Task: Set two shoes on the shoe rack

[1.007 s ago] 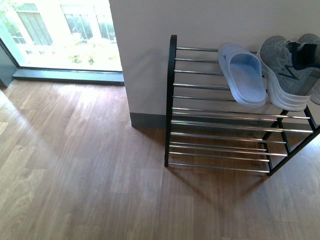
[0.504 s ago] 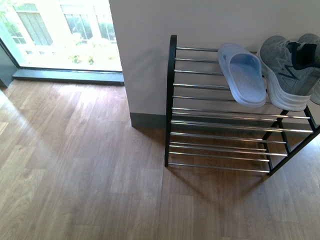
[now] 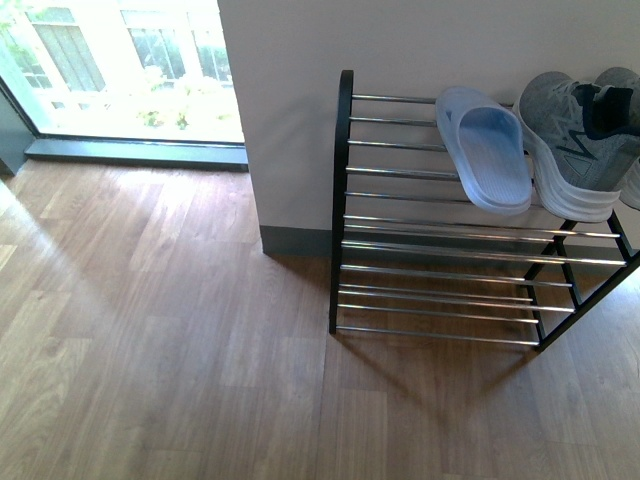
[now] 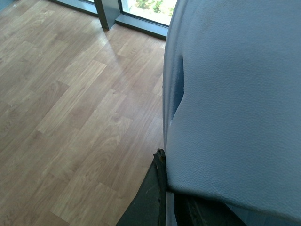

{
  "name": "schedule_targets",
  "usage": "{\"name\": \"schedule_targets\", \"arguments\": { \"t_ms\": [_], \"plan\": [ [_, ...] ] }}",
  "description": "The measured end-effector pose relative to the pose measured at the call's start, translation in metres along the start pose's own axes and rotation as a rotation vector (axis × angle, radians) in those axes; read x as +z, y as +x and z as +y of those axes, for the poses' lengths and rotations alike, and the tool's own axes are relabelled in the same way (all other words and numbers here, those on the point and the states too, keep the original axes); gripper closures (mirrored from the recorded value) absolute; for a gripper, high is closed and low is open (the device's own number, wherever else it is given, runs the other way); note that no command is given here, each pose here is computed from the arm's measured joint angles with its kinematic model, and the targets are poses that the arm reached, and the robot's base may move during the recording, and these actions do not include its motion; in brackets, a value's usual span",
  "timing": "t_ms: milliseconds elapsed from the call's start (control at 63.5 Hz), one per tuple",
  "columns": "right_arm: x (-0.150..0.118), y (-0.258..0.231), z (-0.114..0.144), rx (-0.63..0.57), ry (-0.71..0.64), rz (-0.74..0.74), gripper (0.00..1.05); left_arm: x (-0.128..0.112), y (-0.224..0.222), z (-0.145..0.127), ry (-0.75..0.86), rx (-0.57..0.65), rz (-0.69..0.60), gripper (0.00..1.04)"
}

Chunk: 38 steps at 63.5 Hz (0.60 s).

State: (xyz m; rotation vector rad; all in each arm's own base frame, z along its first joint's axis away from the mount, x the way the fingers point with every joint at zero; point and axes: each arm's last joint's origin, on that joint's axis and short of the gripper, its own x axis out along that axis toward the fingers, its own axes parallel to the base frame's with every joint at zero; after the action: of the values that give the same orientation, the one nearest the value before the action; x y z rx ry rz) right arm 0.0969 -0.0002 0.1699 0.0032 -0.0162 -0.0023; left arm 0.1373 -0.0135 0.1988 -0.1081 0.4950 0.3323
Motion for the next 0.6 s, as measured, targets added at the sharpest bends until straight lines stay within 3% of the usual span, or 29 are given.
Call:
{"name": "schedule_targets", "arguments": {
  "t_ms": [126,378,535,598],
  "plan": [
    [0.0000,0.0000,0.0000,0.000,-0.001,0.000,0.84,0.0000,0.0000,0.0000,0.000,0.000,0.000,1.03],
    [0.0001,-0.0001,0.0001,0.003,-0.001,-0.001,0.30,0.0000,0.0000,0.0001,0.000,0.004,-0.001,1.03],
    [0.0001,-0.0001,0.0001,0.003,0.000,-0.001,0.08,0.0000,0.0000,0.0001,0.000,0.003,-0.001,1.03],
    [0.0001,-0.0001,0.0001,0.003,-0.001,-0.001,0.09,0.0000,0.0000,0.0001,0.000,0.003,-0.001,1.03]
  ]
}}
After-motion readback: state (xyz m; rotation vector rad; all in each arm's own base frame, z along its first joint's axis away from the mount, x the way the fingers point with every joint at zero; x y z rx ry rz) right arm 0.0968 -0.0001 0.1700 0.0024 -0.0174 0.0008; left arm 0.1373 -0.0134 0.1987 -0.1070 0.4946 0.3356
